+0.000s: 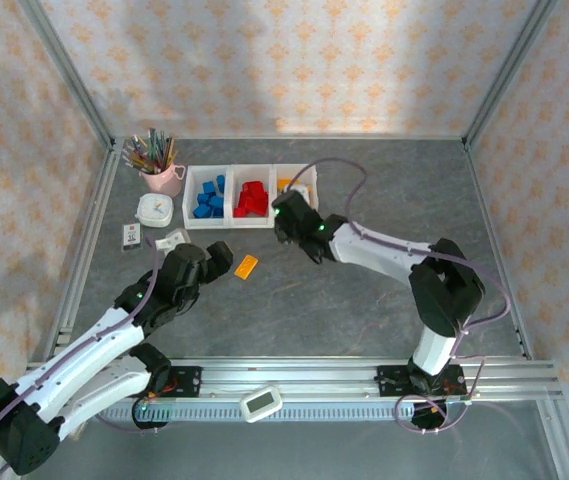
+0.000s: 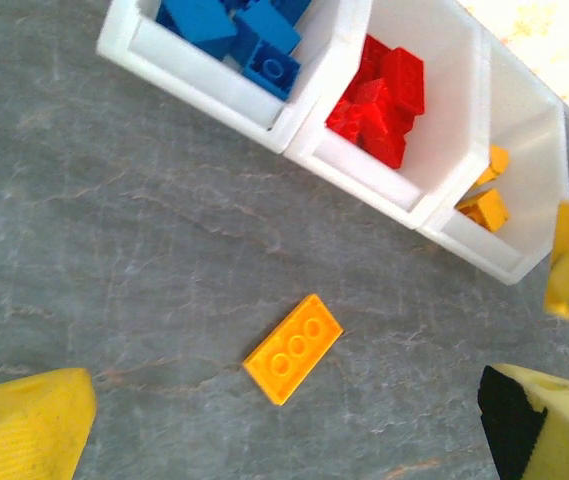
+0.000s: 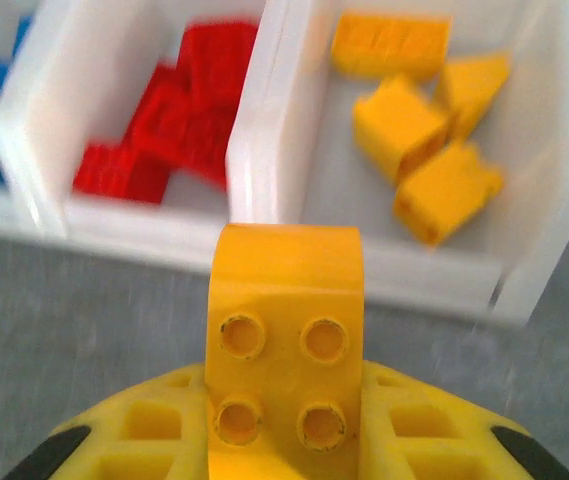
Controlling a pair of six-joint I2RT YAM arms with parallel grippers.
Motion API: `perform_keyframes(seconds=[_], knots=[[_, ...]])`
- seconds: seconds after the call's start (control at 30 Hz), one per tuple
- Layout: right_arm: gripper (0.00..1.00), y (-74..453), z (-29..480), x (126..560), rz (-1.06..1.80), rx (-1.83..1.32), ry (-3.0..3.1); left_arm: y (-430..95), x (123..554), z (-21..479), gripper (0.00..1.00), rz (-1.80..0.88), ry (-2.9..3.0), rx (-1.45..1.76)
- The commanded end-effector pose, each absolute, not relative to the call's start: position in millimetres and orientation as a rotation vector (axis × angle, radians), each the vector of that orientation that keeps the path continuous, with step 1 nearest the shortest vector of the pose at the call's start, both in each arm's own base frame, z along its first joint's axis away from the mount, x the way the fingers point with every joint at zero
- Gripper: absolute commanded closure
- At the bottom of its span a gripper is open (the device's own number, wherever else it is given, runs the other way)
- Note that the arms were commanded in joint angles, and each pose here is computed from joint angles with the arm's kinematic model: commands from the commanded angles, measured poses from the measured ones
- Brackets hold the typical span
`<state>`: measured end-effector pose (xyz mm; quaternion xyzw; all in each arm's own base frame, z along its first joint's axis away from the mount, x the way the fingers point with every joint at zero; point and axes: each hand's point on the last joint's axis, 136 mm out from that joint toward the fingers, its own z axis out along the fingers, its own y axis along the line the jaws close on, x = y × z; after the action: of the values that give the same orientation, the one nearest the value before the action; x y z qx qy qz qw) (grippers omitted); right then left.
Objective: Sort the legos into containers by color
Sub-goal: Place the lego in the container, then pick up the lego from the center of the table.
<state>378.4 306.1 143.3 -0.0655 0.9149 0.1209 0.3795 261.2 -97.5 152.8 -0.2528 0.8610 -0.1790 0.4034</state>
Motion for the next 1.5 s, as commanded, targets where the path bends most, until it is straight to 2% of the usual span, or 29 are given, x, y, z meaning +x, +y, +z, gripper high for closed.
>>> perform_keyframes(seconds=[0.0,0.27,0.5,0.57,0.77,0.97,1.3,1.47], knots=[[0.72,301.2,144.8,417.1,0.243,-0.150,2.301,-102.7,280.6,180.2,0.01,-0.473,2.093,-0.611],[0.70,303.3,134.1,489.4,0.173,-0.125,2.280,-111.8,299.7,191.8,0.01,-0.474,2.069,-0.591],[0.50,303.0,136.4,513.7,0.147,-0.116,2.274,-109.3,301.9,194.0,0.01,-0.467,2.058,-0.592],[0.48,303.1,142.9,512.0,0.160,-0.116,2.267,-108.6,300.8,194.1,0.01,-0.467,2.059,-0.592],[0.43,304.8,160.5,490.1,0.260,-0.130,2.262,-101.8,295.9,195.6,0.01,-0.460,2.047,-0.607],[0.38,304.7,166.3,449.5,0.332,-0.120,2.283,-93.1,286.3,194.4,0.01,-0.451,2.041,-0.633],[0.29,331.2,141.9,365.6,0.360,-0.194,2.334,-73.2,260.8,180.2,0.01,-0.414,2.062,-0.691],[0.26,353.4,111.3,330.8,0.365,-0.249,2.383,-61.7,247.0,173.9,0.01,-0.393,2.063,-0.725]])
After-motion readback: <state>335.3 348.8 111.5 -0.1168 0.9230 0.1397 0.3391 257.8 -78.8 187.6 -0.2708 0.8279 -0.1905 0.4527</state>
